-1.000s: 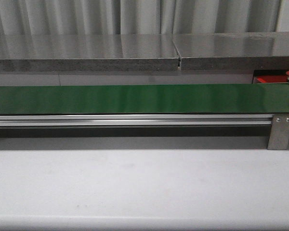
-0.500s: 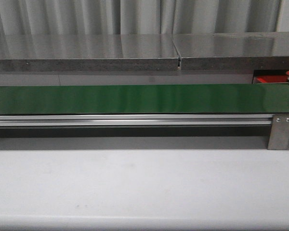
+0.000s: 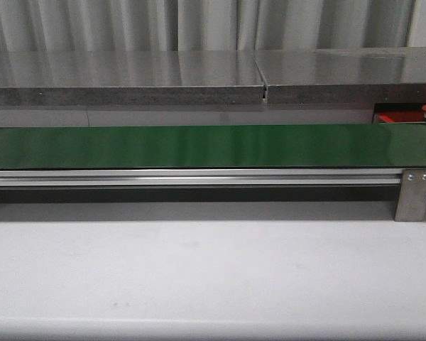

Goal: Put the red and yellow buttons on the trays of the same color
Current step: 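Lower the red button into the red tray and open the right gripper, then lower the left gripper onto the yellow button beside the belt and grasp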

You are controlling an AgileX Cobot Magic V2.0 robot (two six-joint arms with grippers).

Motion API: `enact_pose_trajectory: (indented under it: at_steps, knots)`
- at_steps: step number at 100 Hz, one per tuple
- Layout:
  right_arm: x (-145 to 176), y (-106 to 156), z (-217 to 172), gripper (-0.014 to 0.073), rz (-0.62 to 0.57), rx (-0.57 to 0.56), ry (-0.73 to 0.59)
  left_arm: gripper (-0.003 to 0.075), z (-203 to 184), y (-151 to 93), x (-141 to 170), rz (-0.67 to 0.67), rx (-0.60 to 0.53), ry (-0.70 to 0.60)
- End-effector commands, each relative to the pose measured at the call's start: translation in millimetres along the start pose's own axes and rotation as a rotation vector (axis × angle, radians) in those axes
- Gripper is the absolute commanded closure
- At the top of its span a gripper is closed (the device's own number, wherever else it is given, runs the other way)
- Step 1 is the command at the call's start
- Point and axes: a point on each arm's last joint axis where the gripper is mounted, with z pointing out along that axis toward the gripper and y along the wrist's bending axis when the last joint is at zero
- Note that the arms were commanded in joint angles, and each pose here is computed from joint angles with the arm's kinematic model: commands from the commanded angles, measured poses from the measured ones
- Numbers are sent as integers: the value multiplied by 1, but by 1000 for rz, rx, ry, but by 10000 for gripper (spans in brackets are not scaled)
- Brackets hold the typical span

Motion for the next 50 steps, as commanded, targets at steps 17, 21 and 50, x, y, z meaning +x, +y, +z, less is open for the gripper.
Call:
enact_pose_trajectory:
  at_steps: [17,21,50]
  knots:
    - [9,17,-63,713,-49,-5,-157,741,-3,-1,-13,-16,1,-96]
    - [13,17,-70,713,-49,-4,-169,741,-3,-1,-13,-16,1,-96]
    - [60,20,-114,713,-52,11,-241,741,-3,-1,-13,-16,1,-96]
